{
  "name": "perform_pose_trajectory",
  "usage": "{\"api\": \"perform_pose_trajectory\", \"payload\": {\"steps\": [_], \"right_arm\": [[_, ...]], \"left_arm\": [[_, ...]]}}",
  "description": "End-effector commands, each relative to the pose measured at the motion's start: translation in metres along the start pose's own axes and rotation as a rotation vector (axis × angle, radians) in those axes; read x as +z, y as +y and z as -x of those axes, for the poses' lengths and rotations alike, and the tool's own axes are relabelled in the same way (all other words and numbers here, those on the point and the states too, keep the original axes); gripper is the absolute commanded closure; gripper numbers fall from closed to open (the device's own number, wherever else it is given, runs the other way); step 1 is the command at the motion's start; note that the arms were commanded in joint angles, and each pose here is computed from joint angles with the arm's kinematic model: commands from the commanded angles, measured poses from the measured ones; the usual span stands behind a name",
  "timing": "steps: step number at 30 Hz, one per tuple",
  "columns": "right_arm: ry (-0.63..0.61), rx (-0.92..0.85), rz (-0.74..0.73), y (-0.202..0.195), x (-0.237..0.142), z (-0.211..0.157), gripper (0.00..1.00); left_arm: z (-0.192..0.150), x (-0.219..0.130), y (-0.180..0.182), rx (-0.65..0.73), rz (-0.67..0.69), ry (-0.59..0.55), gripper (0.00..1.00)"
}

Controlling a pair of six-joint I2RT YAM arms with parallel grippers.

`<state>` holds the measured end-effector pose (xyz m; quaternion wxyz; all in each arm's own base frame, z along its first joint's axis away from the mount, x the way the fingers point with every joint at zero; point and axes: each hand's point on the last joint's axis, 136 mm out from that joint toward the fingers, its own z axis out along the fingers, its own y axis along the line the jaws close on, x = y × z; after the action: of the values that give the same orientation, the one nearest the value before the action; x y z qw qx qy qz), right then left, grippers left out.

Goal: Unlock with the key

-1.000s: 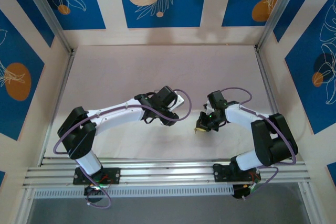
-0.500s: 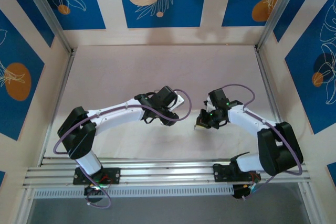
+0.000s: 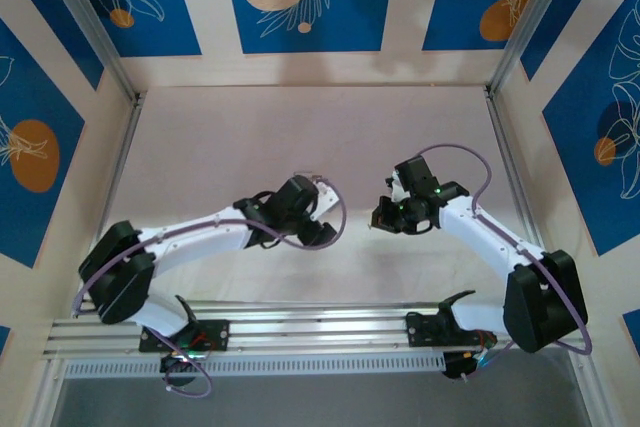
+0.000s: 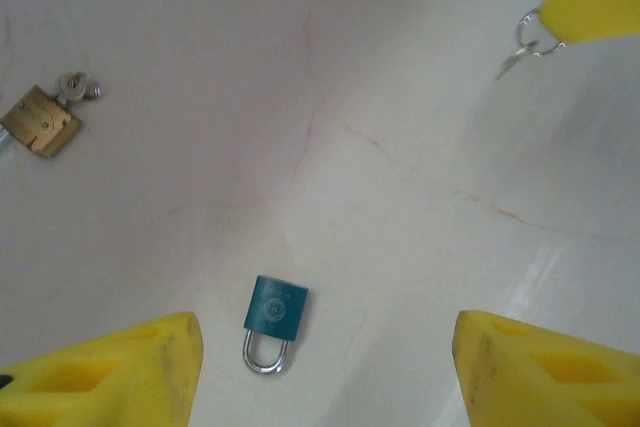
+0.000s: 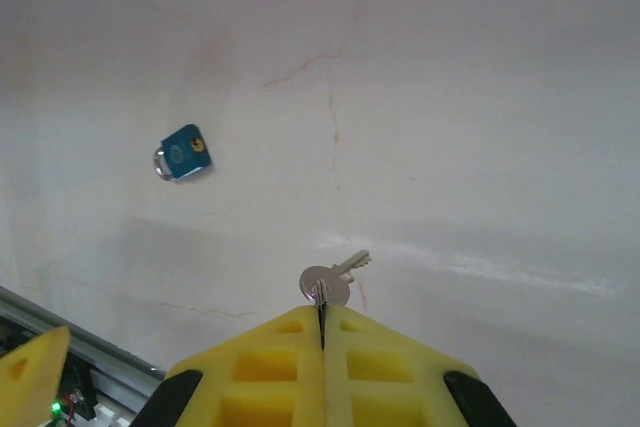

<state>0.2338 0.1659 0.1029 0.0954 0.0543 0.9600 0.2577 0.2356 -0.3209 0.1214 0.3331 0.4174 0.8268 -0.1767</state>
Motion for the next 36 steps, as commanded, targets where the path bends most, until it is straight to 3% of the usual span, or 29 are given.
{"api": "perform_pose_trajectory", "payload": {"steps": [1, 4, 9, 18, 25, 36], "right_arm": [[-0.011, -0.003, -0.002, 0.01, -0.017, 0.001, 1.0], [-0.024, -0.02, 0.008, 0.019, -0.025, 0.004, 1.0], [-0.042, -0.041, 0.017, 0.03, -0.034, 0.009, 1.0], [-0.065, -0.079, 0.043, 0.05, -0.053, 0.014, 1.0], [-0.08, -0.091, 0.08, 0.061, -0.065, 0.012, 1.0], [-0.071, -0.108, 0.121, 0.072, -0.064, 0.009, 1.0]], "left_arm": [[0.043, -0.019, -0.007, 0.001, -0.021, -0.293, 0.3], [0.046, -0.02, -0.007, 0.032, -0.011, -0.419, 0.32], [0.048, -0.01, -0.009, 0.057, -0.016, -0.483, 0.3], [0.061, 0.0, -0.047, 0.212, -0.199, -0.696, 0.33], [0.071, 0.0, -0.052, 0.261, -0.209, -0.753, 0.37], [0.072, 0.002, -0.057, 0.211, -0.268, -0.759, 0.51]]}}
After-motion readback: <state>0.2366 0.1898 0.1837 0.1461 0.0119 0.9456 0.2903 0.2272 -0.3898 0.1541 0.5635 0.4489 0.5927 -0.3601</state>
